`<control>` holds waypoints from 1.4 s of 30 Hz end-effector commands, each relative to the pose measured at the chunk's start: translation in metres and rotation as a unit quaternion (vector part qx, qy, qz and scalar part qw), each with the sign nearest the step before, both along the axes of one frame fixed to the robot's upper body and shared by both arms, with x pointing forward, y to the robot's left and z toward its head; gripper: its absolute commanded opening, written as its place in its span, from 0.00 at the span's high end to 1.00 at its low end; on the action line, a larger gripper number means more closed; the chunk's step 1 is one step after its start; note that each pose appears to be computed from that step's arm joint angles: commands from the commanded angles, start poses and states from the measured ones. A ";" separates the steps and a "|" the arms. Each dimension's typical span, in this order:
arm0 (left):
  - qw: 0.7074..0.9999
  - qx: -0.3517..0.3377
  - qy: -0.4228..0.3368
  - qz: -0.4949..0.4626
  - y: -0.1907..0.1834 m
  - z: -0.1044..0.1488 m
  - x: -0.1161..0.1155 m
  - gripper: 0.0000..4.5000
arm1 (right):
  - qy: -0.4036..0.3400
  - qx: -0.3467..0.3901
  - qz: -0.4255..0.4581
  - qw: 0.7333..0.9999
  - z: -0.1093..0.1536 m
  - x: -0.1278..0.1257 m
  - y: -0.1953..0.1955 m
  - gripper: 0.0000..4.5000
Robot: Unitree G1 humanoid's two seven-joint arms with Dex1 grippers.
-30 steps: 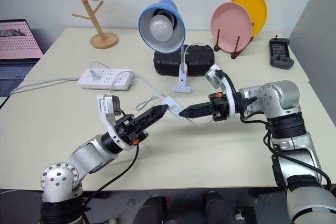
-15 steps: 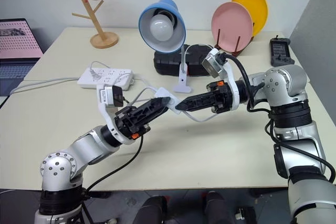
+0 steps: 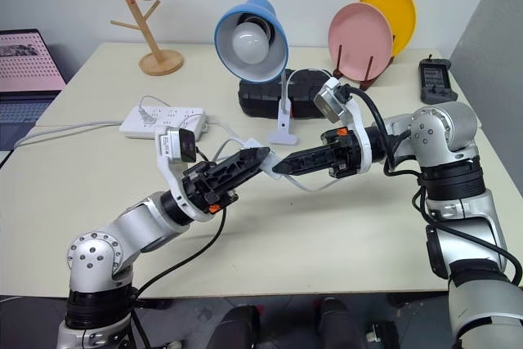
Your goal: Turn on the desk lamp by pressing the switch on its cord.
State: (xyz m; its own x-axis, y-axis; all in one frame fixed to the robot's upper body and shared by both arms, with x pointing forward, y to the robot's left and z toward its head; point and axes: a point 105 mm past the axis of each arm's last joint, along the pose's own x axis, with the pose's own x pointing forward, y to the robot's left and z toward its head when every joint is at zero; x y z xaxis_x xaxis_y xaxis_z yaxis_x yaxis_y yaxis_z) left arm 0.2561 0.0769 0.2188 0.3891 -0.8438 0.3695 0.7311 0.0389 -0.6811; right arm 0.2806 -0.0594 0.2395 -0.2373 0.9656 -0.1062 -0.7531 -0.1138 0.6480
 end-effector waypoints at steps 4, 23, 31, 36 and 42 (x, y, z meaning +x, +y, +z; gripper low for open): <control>1.000 -0.021 -0.011 0.000 0.005 0.009 -0.004 0.61 | -0.009 0.020 0.007 1.000 0.011 -0.003 -0.002 0.92; 0.999 -0.038 0.025 -0.013 0.001 0.005 -0.011 0.90 | -0.007 0.020 0.010 1.000 0.010 -0.006 -0.004 0.92; 0.999 -0.045 0.019 -0.006 0.008 0.011 -0.009 0.58 | -0.020 0.017 0.006 1.000 0.007 -0.003 -0.001 0.92; 0.999 -0.029 0.026 0.002 0.020 0.010 -0.011 0.37 | -0.027 0.021 0.001 0.999 0.006 0.001 0.002 0.92; 0.999 0.004 0.040 0.014 0.033 0.002 -0.015 0.11 | -0.036 0.025 -0.006 0.999 0.006 0.007 0.005 0.92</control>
State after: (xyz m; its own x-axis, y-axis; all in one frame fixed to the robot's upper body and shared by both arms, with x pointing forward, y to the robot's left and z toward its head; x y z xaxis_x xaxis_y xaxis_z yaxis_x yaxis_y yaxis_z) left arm 0.2481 0.1079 0.2118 0.4654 -0.8320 0.3021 0.6488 0.0885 -0.7558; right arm 0.2881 -0.0574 0.2365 -0.2045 0.9750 -0.0873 -0.7763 -0.1072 0.6212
